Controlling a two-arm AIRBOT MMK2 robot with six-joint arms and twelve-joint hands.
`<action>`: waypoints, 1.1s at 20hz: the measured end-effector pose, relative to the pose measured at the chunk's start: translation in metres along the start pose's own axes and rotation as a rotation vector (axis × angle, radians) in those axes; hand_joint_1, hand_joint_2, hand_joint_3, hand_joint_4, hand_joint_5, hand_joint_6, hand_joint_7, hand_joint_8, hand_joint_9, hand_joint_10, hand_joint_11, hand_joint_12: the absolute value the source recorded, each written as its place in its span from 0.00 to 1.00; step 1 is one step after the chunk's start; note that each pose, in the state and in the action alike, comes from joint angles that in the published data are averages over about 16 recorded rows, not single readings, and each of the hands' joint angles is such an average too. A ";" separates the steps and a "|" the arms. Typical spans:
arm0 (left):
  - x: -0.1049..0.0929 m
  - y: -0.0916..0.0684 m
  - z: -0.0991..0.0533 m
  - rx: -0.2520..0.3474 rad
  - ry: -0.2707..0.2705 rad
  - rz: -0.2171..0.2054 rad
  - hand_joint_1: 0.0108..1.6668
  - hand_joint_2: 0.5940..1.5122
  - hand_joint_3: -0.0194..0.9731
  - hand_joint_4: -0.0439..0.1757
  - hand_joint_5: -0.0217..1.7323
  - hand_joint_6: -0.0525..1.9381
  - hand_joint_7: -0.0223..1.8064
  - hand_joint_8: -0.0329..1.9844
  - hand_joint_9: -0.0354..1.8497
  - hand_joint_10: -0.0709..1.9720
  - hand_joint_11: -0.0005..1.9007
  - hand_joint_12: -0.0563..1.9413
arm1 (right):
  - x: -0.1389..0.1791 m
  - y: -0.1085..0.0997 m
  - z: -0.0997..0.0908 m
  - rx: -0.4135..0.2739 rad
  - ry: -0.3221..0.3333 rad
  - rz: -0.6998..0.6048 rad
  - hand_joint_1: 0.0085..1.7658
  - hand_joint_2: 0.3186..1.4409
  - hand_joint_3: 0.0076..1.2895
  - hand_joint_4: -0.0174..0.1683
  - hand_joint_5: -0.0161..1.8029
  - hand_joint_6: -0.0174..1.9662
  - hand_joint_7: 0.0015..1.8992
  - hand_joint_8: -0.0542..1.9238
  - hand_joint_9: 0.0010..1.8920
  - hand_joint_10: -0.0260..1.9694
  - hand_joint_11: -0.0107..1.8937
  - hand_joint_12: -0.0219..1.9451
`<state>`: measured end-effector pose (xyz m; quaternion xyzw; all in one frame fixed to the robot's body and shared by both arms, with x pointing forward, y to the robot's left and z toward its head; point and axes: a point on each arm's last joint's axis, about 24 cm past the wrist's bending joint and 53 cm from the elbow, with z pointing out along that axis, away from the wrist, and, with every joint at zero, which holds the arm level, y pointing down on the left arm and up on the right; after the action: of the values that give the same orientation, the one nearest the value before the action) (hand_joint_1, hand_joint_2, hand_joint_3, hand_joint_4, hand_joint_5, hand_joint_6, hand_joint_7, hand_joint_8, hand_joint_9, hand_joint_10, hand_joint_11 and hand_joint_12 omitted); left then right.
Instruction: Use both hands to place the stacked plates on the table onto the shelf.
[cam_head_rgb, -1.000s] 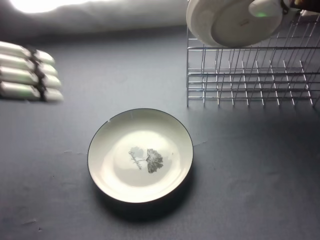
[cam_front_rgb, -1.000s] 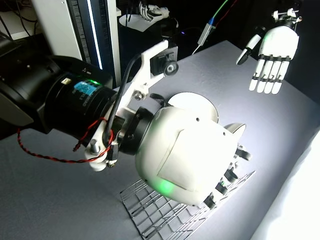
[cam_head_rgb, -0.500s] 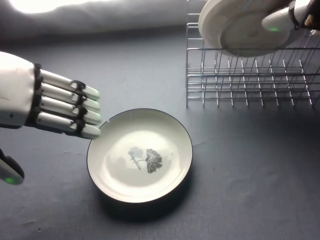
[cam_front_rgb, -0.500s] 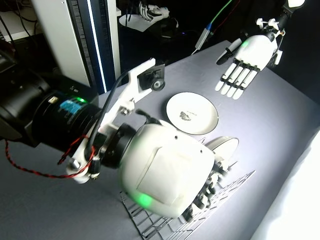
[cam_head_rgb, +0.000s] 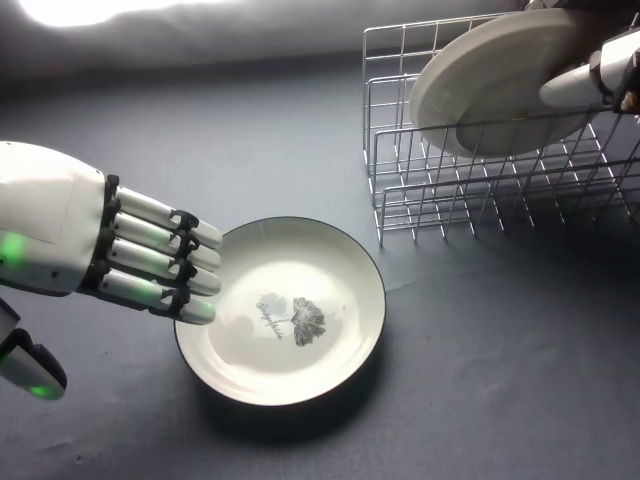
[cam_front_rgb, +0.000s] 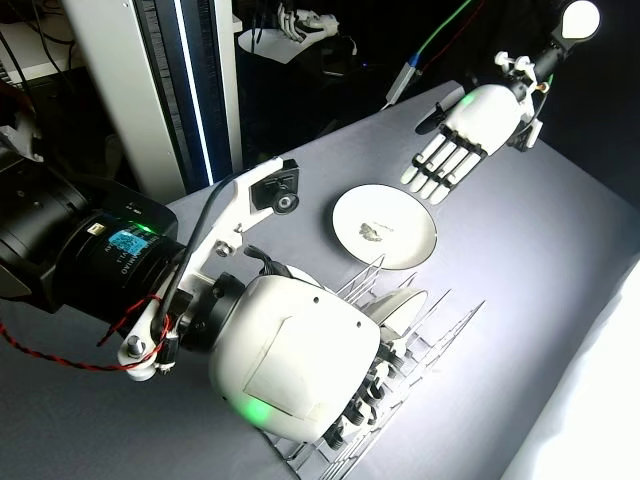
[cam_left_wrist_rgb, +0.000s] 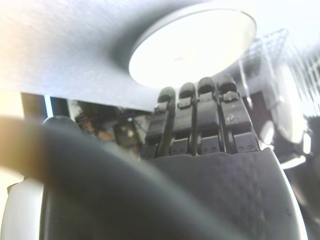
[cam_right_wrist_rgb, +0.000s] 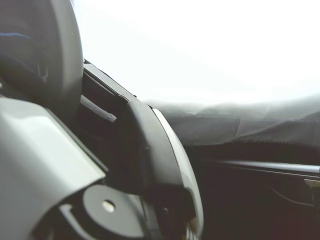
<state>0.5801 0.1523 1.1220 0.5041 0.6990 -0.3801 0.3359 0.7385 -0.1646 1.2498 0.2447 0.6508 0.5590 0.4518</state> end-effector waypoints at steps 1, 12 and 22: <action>0.003 0.000 0.002 0.001 0.008 0.002 0.00 0.66 0.04 0.20 0.03 0.03 0.02 0.02 0.03 0.04 0.01 0.03 | 0.000 -0.001 0.000 0.000 0.001 -0.004 0.76 0.59 0.01 0.06 0.53 0.42 0.54 0.36 0.49 0.42 0.39 0.59; 0.029 0.007 0.015 0.000 0.072 0.036 0.00 0.65 0.04 0.19 0.02 0.03 0.02 0.02 0.03 0.04 0.01 0.03 | 0.009 0.023 0.000 -0.077 0.024 -0.060 0.69 0.63 0.00 0.06 0.38 0.12 0.36 0.11 0.34 0.08 0.15 0.58; 0.054 0.006 0.020 0.014 0.116 0.043 0.00 0.66 0.04 0.17 0.01 0.02 0.02 0.02 0.03 0.04 0.01 0.03 | 0.080 0.079 -0.005 -0.300 0.201 -0.441 0.59 0.61 0.01 0.08 0.19 0.02 0.16 0.04 0.17 0.02 0.02 0.45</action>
<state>0.5732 0.1600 1.0653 0.5427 0.7036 -0.3476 0.2993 0.6819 -0.0815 1.2993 -0.0290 0.6398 0.5587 0.5269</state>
